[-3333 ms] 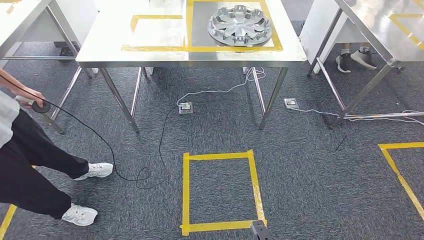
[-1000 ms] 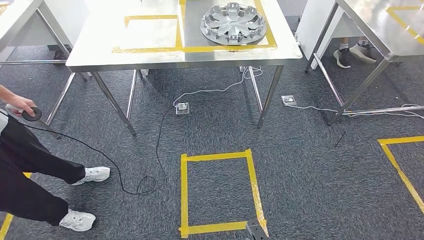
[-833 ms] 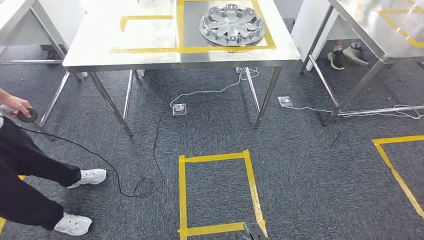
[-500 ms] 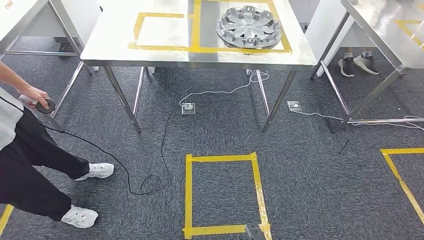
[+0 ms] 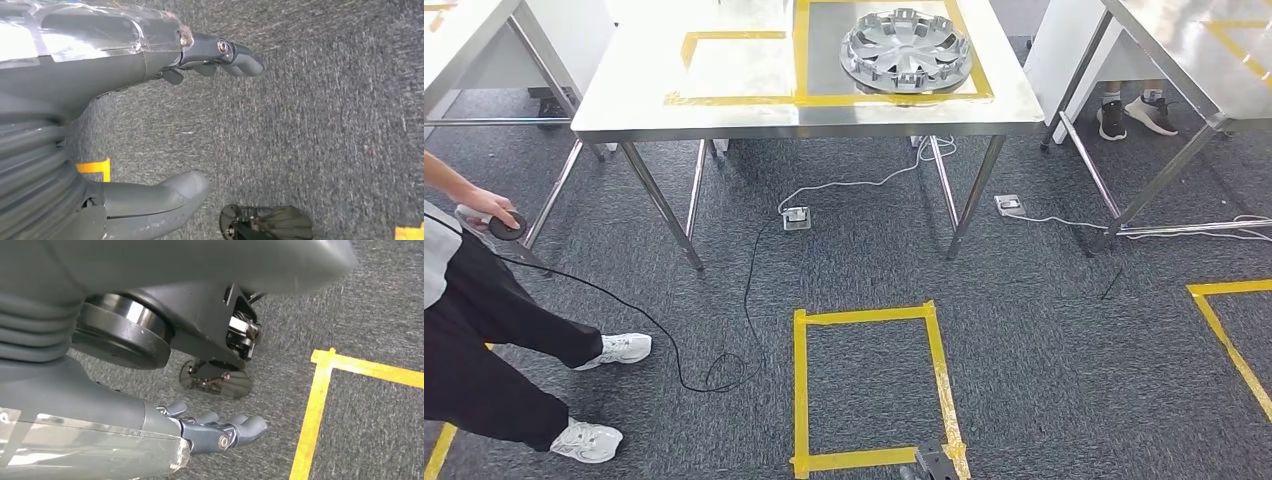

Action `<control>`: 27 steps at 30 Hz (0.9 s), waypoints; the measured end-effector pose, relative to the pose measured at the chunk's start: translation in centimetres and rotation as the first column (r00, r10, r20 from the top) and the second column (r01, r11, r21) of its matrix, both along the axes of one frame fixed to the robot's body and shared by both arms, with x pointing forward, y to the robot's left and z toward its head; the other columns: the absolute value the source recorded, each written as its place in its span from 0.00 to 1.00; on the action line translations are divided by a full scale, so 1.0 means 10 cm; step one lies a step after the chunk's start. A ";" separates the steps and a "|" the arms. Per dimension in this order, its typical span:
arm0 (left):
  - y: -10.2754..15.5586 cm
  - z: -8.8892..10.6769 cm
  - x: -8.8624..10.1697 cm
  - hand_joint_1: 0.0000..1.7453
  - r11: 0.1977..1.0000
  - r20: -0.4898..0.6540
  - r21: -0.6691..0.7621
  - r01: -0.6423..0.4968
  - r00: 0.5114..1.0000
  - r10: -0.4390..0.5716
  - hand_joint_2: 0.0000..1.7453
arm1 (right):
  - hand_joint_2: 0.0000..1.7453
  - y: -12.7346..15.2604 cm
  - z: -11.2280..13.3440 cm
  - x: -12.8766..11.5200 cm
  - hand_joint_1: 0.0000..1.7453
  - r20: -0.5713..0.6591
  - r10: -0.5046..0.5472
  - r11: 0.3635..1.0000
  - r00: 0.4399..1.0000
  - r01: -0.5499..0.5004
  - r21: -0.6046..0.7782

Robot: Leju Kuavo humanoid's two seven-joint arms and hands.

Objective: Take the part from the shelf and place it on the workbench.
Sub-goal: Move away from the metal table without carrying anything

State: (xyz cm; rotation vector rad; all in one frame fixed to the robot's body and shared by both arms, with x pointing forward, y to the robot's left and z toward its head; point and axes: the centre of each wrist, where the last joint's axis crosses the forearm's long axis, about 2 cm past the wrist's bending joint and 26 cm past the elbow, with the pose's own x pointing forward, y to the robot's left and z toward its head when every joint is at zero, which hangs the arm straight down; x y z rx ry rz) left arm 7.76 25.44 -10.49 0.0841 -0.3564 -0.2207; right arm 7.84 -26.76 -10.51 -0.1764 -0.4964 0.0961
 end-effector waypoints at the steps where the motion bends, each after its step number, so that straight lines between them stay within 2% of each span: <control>1: 0.01 0.00 0.00 0.00 1.000 0.000 0.001 0.000 1.000 0.000 1.00 | 0.00 0.00 0.00 0.00 0.00 0.000 0.000 1.000 1.000 0.000 0.000; 9: 0.02 0.00 0.01 0.00 1.000 0.001 0.003 0.000 1.000 0.000 1.00 | 0.00 0.00 0.00 0.01 0.00 0.007 0.000 1.000 1.000 0.000 -0.001; 13: 0.02 0.00 0.01 0.00 1.000 0.002 0.004 0.000 1.000 0.000 0.00 | 0.00 0.00 0.00 0.01 0.00 0.007 -0.001 1.000 1.000 0.001 0.000; 27: -0.01 0.00 0.01 0.00 1.000 -0.007 0.002 -0.002 1.000 0.002 0.00 | 0.00 -0.01 0.00 0.01 0.00 0.006 -0.008 1.000 1.000 0.008 -0.001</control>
